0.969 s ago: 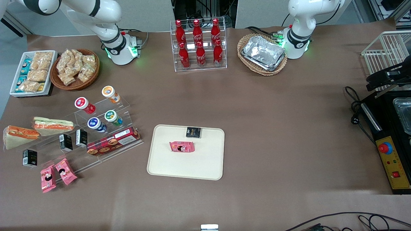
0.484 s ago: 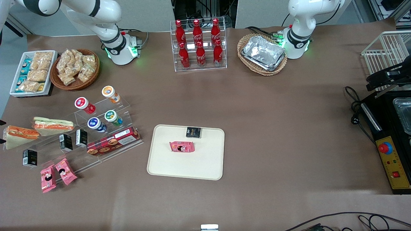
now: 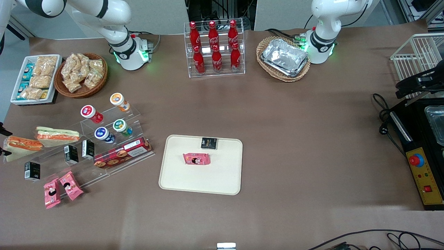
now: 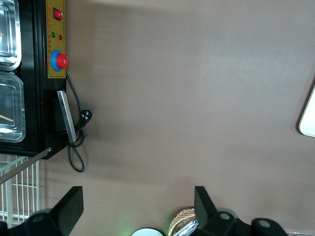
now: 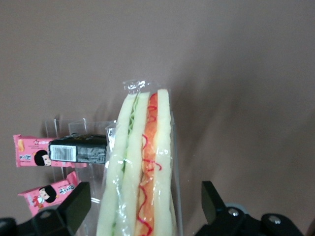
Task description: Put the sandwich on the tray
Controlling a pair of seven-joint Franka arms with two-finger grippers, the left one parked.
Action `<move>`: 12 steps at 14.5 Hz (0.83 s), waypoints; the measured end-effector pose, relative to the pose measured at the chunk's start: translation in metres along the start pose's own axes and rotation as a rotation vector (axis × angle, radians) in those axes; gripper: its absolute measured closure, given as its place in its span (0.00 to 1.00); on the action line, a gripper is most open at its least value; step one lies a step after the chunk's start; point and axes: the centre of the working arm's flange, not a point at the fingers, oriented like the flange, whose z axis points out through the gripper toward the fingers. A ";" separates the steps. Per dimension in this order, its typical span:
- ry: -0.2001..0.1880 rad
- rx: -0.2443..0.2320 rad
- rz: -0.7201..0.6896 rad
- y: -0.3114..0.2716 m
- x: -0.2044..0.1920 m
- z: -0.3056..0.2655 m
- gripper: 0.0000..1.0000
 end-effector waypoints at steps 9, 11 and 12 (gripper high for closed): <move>-0.014 0.003 -0.002 0.001 -0.003 0.006 0.56; -0.011 0.005 -0.018 0.000 -0.003 0.004 0.62; -0.007 0.008 -0.023 -0.002 -0.002 0.002 0.63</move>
